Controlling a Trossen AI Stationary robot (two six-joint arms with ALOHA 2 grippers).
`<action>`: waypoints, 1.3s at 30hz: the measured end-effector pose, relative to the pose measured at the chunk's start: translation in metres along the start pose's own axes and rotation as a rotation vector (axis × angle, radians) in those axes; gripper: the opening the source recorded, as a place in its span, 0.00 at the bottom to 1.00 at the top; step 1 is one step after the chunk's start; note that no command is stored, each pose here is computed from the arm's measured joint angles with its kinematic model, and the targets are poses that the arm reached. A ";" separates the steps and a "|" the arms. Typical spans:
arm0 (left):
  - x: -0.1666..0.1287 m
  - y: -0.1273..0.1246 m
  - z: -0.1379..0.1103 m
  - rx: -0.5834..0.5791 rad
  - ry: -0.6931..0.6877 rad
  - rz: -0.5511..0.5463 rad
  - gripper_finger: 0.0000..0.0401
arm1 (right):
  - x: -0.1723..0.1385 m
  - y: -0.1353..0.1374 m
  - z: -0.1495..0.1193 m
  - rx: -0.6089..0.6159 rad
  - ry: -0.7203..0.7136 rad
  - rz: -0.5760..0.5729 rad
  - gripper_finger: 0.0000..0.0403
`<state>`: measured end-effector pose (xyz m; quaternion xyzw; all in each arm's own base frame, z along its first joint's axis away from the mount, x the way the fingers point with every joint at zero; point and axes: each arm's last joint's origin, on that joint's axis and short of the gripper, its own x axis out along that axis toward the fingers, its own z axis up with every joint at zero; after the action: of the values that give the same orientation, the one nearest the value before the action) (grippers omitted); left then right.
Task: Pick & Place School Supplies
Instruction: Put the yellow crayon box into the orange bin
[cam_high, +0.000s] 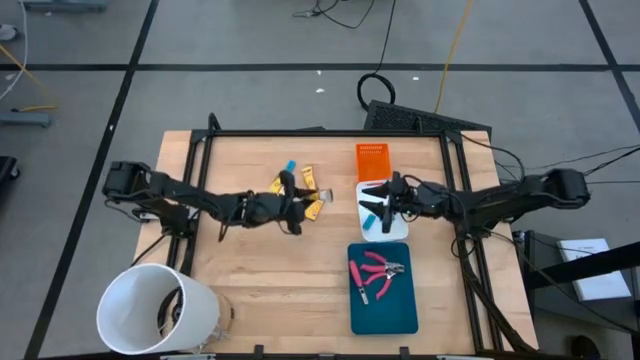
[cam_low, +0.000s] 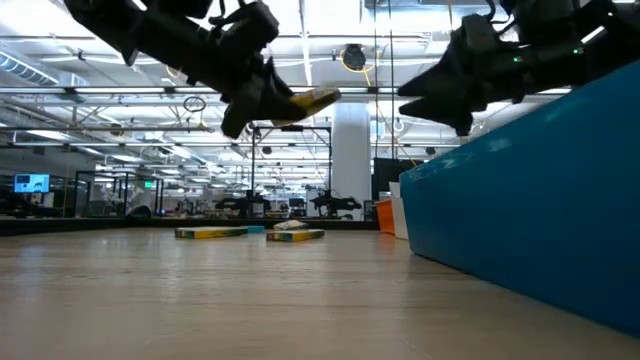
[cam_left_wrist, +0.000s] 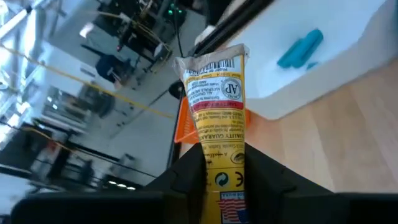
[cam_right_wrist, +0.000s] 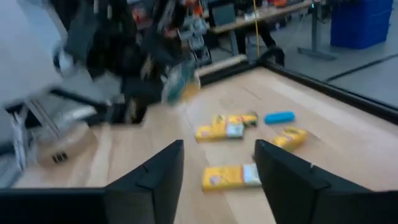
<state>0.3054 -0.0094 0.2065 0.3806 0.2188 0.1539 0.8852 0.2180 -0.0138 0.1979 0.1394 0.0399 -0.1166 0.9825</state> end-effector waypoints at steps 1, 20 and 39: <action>0.000 -0.003 0.002 0.022 -0.001 0.007 0.24 | 0.003 0.000 -0.001 0.017 -0.019 0.007 0.49; 0.029 -0.029 0.027 0.200 0.038 0.020 0.23 | 0.060 0.012 -0.007 0.149 0.011 0.131 0.64; 0.027 -0.027 0.029 0.193 0.059 0.063 0.23 | 0.061 0.011 -0.007 0.124 0.008 0.131 0.17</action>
<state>0.3460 -0.0336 0.1972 0.4659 0.2466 0.1709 0.8324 0.2791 -0.0144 0.1880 0.2025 0.0275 -0.0540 0.9774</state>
